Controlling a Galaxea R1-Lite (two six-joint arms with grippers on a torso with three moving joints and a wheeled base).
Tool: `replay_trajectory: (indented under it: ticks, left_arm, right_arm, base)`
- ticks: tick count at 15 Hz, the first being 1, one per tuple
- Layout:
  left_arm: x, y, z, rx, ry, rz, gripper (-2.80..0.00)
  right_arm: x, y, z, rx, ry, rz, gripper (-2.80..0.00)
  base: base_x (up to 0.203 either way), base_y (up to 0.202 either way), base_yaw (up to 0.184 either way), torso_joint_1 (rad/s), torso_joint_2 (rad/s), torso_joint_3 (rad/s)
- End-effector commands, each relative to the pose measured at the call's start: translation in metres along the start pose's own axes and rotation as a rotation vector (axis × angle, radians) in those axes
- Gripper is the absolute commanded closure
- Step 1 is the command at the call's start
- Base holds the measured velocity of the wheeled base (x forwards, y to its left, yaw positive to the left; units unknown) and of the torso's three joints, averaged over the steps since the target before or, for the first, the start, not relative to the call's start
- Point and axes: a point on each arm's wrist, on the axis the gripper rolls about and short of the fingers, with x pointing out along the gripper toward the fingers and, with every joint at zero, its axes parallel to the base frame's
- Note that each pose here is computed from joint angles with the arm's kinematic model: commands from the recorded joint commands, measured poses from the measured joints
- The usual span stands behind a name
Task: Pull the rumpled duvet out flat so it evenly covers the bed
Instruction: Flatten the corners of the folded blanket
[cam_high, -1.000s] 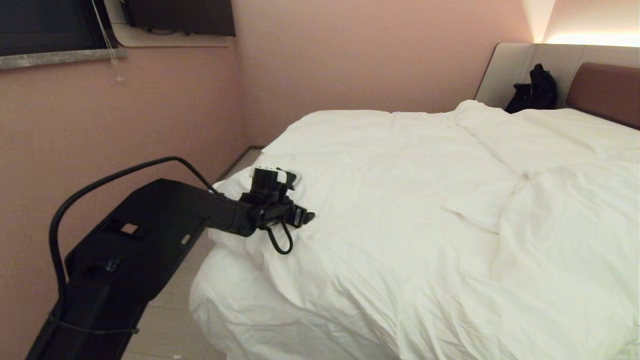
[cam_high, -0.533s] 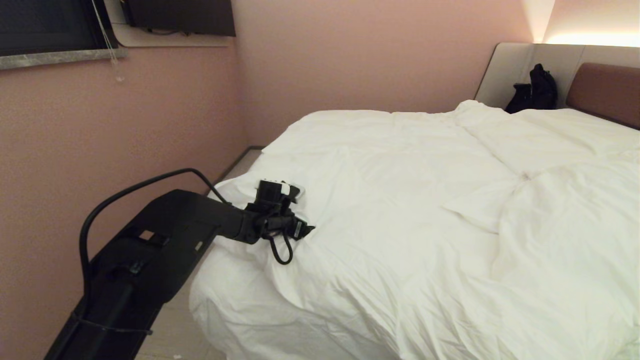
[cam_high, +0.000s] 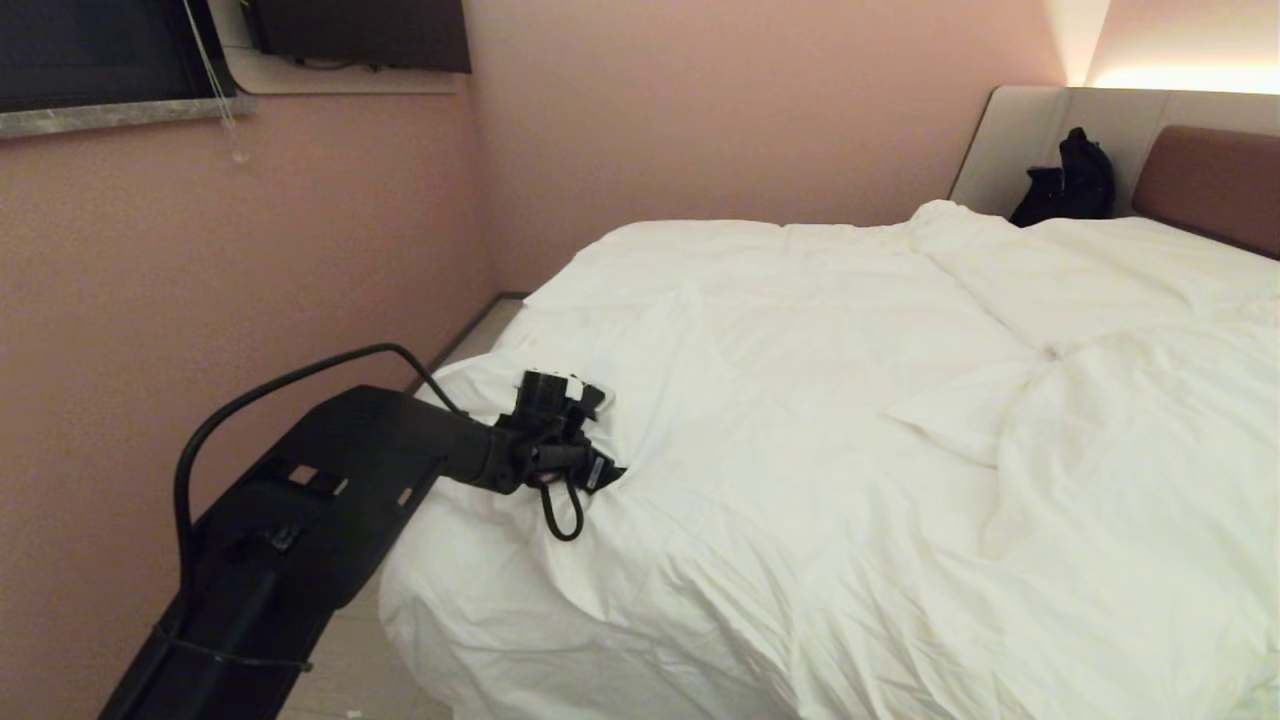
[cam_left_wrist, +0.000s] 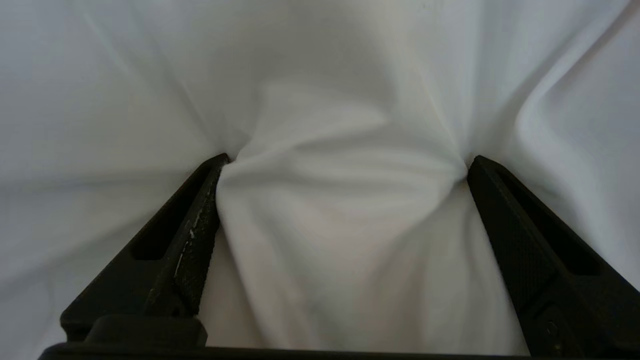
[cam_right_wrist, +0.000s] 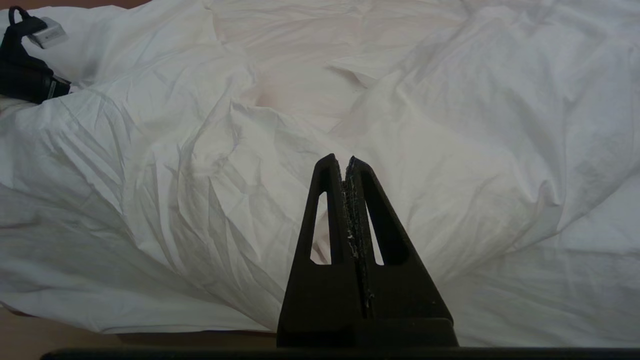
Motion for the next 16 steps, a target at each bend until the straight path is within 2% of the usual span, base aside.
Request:
replay_trajectory:
  ticks: [1,7,14,15,16]
  left_arm:
    - [0.0008,-0.0008,-0.0031,0.005,0.025,-0.008,-2.8]
    - [-0.0091,-0.0008,-0.002,0.02,0.159,-0.049,-2.8]
    - [-0.0057,-0.0012,-0.0052,0.03,0.179,-0.053,-2.8]
    - [-0.0057,-0.0012,-0.005,0.03,0.177,-0.054,0.0]
    - [-0.0062,-0.0011,-0.0045,0.03,0.176,-0.053,0.0]
  right_arm:
    - [0.0,0.0,0.0001,0.0,-0.001,0.001,0.0]
    - [-0.0001,0.0,0.0,0.001,-0.002,0.001,0.0]
    - [0.0,0.0,0.0,0.001,-0.001,0.001,0.0]
    - [0.0,0.0,0.0001,0.001,-0.001,0.001,0.0]
    - [0.0,0.0,0.0001,0.001,-0.001,0.001,0.0]
  base:
    - [0.0,0.0,0.0,0.0,0.0,0.0]
    - [0.0,0.0,0.0,0.0,0.0,0.0]
    - [0.0,0.0,0.0,0.0,0.0,0.0]
    - [0.0,0.0,0.0,0.0,0.0,0.0]
    - [0.0,0.0,0.0,0.0,0.0,0.0]
